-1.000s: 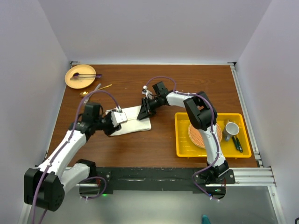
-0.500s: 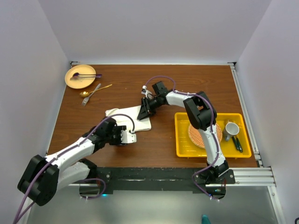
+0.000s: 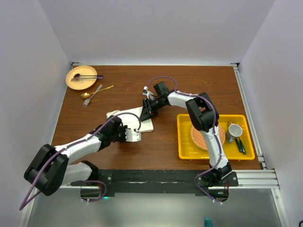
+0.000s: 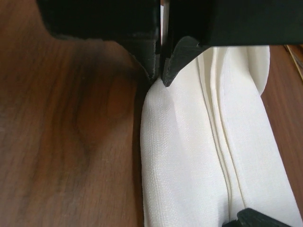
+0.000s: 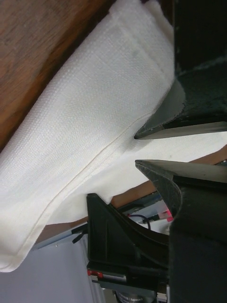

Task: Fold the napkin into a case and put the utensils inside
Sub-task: Pick up the 2/3-rectangle-folded napkin from the center of the board, then fold the 2/3-rectangle-folded napkin at the center of the board.

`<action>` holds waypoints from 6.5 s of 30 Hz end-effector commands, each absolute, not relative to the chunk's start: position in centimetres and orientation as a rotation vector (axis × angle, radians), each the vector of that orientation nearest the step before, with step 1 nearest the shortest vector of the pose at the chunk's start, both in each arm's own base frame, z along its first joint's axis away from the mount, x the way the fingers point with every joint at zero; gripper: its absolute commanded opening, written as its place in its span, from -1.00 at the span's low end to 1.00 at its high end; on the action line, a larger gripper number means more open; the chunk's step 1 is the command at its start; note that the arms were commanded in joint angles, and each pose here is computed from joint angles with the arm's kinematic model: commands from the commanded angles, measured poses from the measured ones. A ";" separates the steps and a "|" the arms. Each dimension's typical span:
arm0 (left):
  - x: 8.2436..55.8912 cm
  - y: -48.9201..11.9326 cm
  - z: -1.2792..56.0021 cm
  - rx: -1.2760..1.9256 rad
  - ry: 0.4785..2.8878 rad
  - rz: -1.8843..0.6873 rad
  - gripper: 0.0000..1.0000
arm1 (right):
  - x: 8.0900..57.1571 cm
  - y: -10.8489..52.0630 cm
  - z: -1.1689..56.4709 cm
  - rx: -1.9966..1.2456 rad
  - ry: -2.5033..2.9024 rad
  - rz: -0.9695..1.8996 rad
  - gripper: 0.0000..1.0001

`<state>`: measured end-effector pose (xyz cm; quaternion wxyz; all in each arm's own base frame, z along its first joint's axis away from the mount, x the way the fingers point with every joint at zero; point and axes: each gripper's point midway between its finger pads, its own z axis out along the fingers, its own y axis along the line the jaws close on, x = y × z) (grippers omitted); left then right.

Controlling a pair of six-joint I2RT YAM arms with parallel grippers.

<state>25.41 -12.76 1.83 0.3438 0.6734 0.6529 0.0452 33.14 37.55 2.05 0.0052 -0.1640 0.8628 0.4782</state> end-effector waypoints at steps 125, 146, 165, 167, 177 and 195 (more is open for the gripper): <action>21.8 -15.9 -0.8 1.823 1.958 -0.145 -1.00 | 32.2 32.4 -4.2 -0.812 2.810 1.072 -0.39; 27.0 -17.2 6.6 1.271 2.207 -1.123 -1.00 | 32.1 31.6 -3.7 -0.937 2.756 1.039 -0.38; 28.8 -13.7 0.8 0.845 2.490 -1.398 -1.00 | 33.7 32.7 2.7 -1.060 2.596 1.084 -0.13; 28.8 -13.5 0.4 0.842 2.505 -1.394 -1.00 | 34.1 32.4 5.1 -1.114 2.522 1.084 0.00; 29.0 -13.5 -0.2 0.848 2.526 -1.426 -1.00 | 34.0 34.1 10.8 -1.612 1.907 0.930 0.60; 26.6 -13.0 -0.7 0.895 2.573 -1.476 -1.00 | 29.3 39.0 6.9 -2.085 1.359 0.846 0.61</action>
